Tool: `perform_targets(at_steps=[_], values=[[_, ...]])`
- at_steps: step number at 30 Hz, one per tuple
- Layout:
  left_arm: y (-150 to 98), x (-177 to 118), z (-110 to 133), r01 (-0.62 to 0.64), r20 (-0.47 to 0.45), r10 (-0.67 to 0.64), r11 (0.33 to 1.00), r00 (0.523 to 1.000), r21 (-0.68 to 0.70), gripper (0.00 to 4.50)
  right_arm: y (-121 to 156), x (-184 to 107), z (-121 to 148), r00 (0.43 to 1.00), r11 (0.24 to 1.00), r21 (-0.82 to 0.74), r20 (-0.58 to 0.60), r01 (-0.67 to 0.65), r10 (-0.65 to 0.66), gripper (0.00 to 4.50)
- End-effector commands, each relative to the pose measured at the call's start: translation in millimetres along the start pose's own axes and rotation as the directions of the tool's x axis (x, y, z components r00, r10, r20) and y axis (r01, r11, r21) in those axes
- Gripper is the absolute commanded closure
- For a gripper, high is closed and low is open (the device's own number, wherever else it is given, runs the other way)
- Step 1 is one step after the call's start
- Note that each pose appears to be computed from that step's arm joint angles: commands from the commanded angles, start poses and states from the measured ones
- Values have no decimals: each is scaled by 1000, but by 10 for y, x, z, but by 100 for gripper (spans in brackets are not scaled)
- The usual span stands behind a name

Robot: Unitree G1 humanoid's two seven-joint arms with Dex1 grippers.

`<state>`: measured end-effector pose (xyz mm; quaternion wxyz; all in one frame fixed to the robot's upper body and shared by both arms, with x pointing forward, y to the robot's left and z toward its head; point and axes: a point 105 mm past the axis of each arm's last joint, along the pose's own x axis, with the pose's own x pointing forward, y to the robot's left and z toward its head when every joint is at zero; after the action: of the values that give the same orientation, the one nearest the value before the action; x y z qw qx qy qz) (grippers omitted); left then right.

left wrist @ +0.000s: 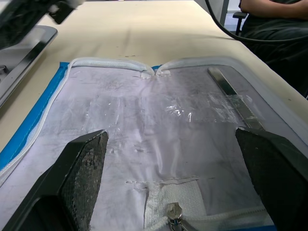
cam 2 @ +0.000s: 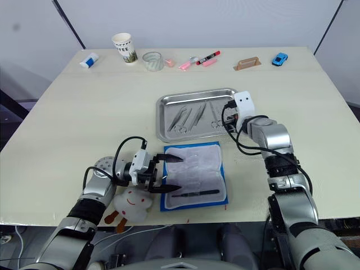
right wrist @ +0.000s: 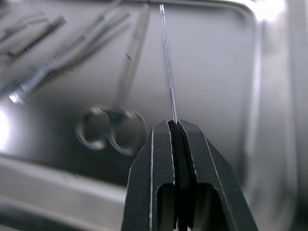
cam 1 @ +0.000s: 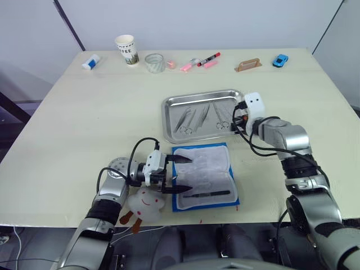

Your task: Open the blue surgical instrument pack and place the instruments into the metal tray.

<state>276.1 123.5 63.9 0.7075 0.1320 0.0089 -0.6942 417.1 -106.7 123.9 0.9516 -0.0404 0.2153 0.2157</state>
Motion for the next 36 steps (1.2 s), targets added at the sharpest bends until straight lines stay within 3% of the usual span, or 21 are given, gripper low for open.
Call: perform_targets(at_steps=[1,9,12,13,14,15,17,19,20,23,28,32,36], values=[[-116,48,-178,26,-45,-29,997,999,-71,0,2,32,153,998,1000,-6,56,11,-11,447],[-125,58,-173,24,-44,-27,997,999,-70,0,39,144,161,998,1000,1,63,16,-16,447],[-129,60,-171,23,-44,-26,997,999,-71,0,59,144,197,997,1000,5,82,4,-4,354],[-131,59,-171,22,-44,-25,997,999,-71,0,70,133,215,996,1000,6,90,-5,4,294],[-133,58,-173,22,-45,-25,997,999,-71,0,70,119,234,995,1000,4,99,-6,6,280],[-134,57,-174,22,-46,-25,997,999,-72,0,65,106,249,994,1000,0,107,-5,4,214],[-135,57,-175,22,-47,-26,997,999,-73,0,54,86,272,993,1000,-12,117,2,-1,135],[-137,56,-174,23,-47,-26,997,999,-73,0,55,41,330,990,1000,-23,141,0,3,28],[-136,56,-174,23,-47,-26,997,999,-73,0,57,4,377,987,999,-34,160,-5,10,7],[-135,60,-176,24,-47,-28,997,999,-75,0,86,-158,525,971,995,-89,231,-40,60,7],[-123,66,-178,24,-48,-28,997,998,-74,0,290,-546,519,908,937,-267,291,-226,302,7],[-121,61,-185,25,-51,-29,997,998,-75,0,490,-919,219,814,812,-396,220,-429,537,7],[-125,56,-188,27,-53,-31,997,998,-75,0,617,-1168,-76,745,711,-421,114,-563,657,7]])
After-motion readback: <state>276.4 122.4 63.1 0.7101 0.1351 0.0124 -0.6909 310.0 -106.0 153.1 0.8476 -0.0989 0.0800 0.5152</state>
